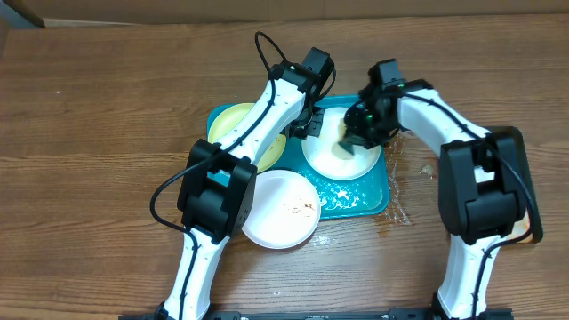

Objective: Clean dirty plates on tray and stack at the side
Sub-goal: 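Lower the plate and scrub it again with the right gripper's sponge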

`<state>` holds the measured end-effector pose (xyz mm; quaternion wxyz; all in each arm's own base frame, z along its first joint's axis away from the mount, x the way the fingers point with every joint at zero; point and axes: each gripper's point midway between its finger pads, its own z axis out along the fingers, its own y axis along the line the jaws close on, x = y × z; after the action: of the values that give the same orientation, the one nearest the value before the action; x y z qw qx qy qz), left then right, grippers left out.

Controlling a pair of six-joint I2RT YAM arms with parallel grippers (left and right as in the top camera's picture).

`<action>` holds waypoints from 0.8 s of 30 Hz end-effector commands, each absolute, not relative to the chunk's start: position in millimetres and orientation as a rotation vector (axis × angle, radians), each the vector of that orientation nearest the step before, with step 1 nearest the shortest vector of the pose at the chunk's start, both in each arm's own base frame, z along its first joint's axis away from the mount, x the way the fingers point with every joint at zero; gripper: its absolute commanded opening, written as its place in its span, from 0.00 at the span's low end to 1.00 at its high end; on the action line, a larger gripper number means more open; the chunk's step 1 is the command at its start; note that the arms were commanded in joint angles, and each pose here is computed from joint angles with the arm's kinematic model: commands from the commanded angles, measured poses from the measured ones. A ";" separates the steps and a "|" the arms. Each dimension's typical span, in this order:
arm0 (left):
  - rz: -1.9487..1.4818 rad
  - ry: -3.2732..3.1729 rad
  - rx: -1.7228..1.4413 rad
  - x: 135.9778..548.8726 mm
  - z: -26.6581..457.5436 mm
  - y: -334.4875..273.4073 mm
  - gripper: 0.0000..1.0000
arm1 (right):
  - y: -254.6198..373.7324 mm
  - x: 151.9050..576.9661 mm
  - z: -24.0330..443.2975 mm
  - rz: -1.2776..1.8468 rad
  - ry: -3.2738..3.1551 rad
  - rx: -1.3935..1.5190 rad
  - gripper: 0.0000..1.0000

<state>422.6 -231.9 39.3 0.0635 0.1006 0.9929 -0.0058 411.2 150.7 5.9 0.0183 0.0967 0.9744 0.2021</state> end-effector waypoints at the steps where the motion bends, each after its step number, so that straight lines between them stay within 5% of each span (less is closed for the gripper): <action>1: 0.002 2.996 0.292 423.2 38.7 -230.5 0.04 | 86.4 404.5 -27.1 0.208 3.074 0.432 0.04; 5: -0.004 2.998 0.304 422.7 38.6 -231.2 0.07 | 76.0 401.4 -28.3 0.113 3.082 0.422 0.04; 9: -0.085 2.992 0.363 422.3 39.0 -241.5 0.44 | 75.6 400.7 -28.3 0.109 3.084 0.420 0.04; 11: -0.118 2.985 0.366 423.8 39.6 -245.8 0.51 | 75.4 400.0 -28.4 0.107 3.087 0.420 0.04; 16: -0.202 2.966 0.416 425.4 40.3 -256.9 0.56 | 75.1 398.3 -28.5 0.104 3.094 0.421 0.04; 24: -0.194 3.011 0.413 421.3 20.6 -255.9 0.49 | 75.0 397.2 -28.5 0.103 3.098 0.422 0.04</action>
<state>427.5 -254.2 40.9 0.0732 0.1257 0.9875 -0.0613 411.9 113.3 5.4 0.0297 0.1188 0.9845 0.1252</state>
